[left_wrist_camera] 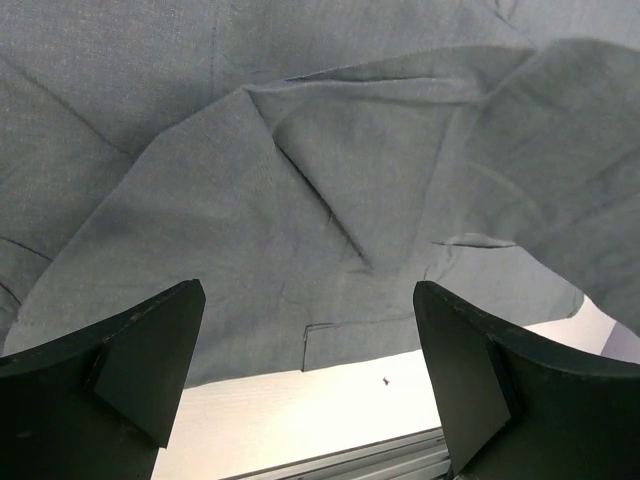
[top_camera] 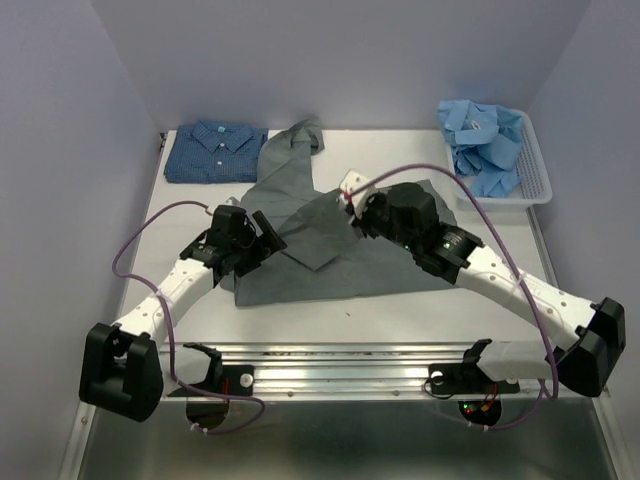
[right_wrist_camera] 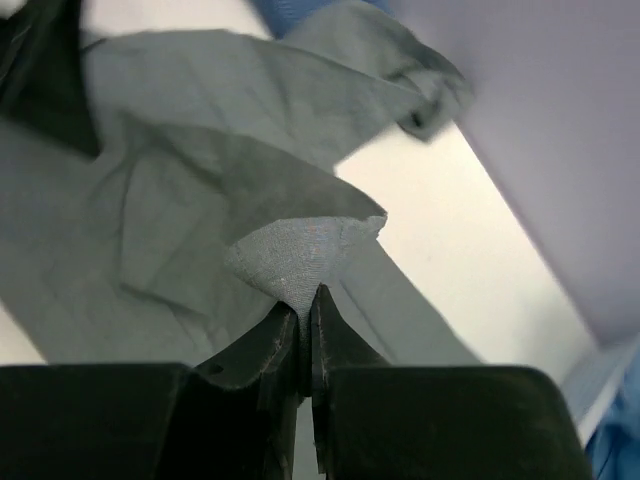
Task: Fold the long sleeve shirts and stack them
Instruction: Fold the shirt
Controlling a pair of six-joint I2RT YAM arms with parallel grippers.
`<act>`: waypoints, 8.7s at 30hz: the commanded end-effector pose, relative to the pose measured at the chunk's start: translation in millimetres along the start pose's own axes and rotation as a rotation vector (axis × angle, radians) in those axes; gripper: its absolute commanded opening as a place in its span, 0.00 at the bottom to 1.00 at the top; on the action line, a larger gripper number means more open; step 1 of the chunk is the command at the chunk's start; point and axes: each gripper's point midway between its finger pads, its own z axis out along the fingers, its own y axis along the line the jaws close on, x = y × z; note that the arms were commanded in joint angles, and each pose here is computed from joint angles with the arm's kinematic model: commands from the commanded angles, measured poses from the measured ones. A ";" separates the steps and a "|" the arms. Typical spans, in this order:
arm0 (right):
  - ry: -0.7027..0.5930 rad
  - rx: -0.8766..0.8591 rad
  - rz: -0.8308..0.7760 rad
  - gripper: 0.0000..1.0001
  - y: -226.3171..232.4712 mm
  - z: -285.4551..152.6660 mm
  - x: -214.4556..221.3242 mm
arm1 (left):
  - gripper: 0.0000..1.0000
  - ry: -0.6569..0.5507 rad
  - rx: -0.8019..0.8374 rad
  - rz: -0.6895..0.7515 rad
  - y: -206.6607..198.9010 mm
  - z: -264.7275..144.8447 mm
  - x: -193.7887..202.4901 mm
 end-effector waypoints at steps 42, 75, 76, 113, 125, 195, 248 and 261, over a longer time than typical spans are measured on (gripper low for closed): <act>-0.663 -0.265 -0.997 0.05 -42.6 124.0 -68.5 | 0.99 0.053 0.029 -0.139 9.8 -13.1 34.7; 0.123 -1.080 -1.426 0.11 -29.5 -59.2 196.0 | 0.98 0.024 -0.257 -0.503 43.8 -16.0 84.3; 0.190 -1.100 -1.424 0.13 -34.1 -66.0 205.4 | 0.98 -0.001 -0.231 -0.495 38.9 -19.9 77.1; 0.661 -0.575 -1.080 1.00 -105.4 -85.3 203.6 | 0.99 0.015 -0.211 -0.179 -20.3 12.2 38.3; -0.332 0.503 0.573 1.00 -217.1 -47.8 -51.2 | 0.99 0.020 -0.103 -0.015 -16.6 6.8 26.4; 0.647 0.690 0.956 0.17 -95.9 -73.3 265.9 | 0.38 0.207 -0.005 0.239 -20.2 62.2 26.2; 0.758 0.573 1.105 0.36 -30.5 -63.0 326.7 | 0.38 0.156 -0.001 0.237 -22.3 48.1 17.7; 0.574 0.571 0.948 0.01 -86.2 -68.6 249.6 | 0.38 0.121 0.010 0.236 -27.0 43.5 10.7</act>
